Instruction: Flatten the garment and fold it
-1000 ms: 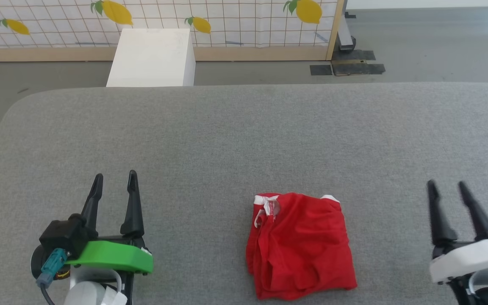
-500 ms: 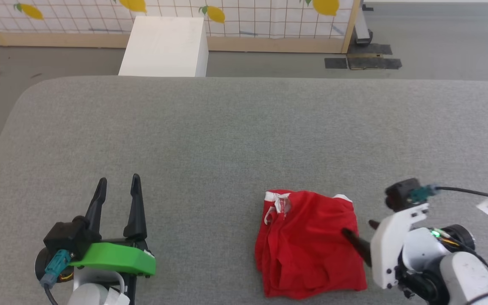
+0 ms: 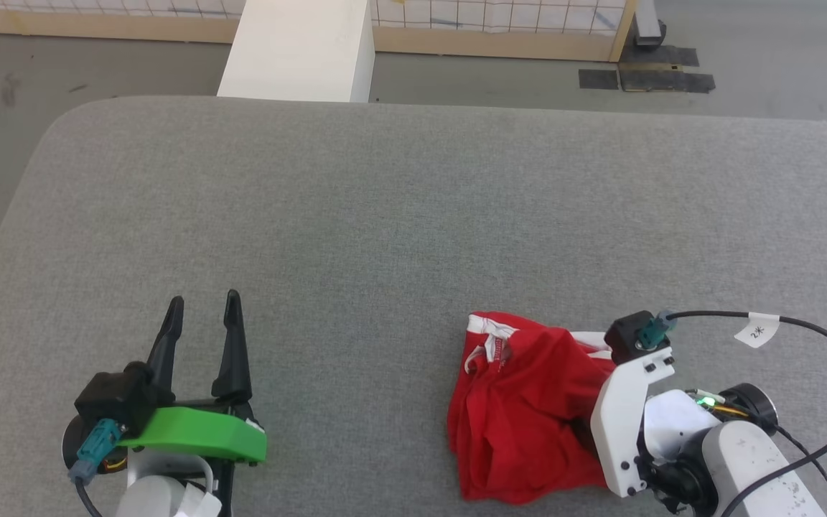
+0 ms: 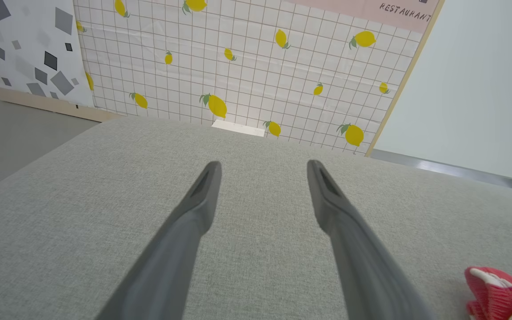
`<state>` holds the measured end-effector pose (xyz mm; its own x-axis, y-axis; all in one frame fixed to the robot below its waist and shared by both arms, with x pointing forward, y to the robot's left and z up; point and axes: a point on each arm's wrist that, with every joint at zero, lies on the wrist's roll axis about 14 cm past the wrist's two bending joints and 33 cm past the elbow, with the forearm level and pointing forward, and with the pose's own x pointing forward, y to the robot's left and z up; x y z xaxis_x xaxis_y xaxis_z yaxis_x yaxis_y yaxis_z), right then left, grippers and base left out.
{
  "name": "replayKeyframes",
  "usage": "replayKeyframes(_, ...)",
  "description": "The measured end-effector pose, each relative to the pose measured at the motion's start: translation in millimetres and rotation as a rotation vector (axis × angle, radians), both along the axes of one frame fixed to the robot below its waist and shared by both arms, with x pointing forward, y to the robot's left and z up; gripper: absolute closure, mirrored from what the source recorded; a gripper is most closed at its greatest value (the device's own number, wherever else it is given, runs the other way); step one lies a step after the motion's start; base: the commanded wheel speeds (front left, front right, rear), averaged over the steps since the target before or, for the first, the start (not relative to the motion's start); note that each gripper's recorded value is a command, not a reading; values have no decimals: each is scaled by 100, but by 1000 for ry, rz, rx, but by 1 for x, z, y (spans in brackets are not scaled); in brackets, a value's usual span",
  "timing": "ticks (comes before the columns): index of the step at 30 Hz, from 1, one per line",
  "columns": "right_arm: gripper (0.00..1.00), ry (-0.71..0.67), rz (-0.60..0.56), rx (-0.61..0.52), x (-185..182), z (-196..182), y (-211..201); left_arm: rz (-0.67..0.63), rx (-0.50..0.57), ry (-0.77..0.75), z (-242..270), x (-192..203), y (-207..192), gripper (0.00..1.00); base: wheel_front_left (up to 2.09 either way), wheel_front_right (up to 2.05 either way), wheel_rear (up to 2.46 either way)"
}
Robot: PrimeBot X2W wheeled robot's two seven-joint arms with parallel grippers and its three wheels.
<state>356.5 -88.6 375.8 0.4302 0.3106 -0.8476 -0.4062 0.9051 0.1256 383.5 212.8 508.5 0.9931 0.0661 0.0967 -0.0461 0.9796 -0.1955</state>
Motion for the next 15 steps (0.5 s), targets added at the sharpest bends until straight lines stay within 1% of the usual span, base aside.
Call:
replayKeyframes(6,0,24,7,0,3,-6,3,4,-17,7,-3,3,1,0,0,0,0)
replayKeyframes(7,60,26,6,0,4,-7,4,3,-19,8,-3,4,1,0,0,0,0)
replayKeyframes(8,77,28,7,1,5,-8,4,3,-19,8,-4,4,1,0,0,0,0)
replayKeyframes(9,100,29,8,1,6,-8,4,3,-19,9,-4,4,1,0,0,0,0)
replayKeyframes(14,100,16,21,17,10,-5,10,0,-20,5,-3,6,0,0,0,0,0)
replayKeyframes(15,100,-1,44,7,11,-1,10,-5,-22,1,-1,6,-2,0,0,0,0)
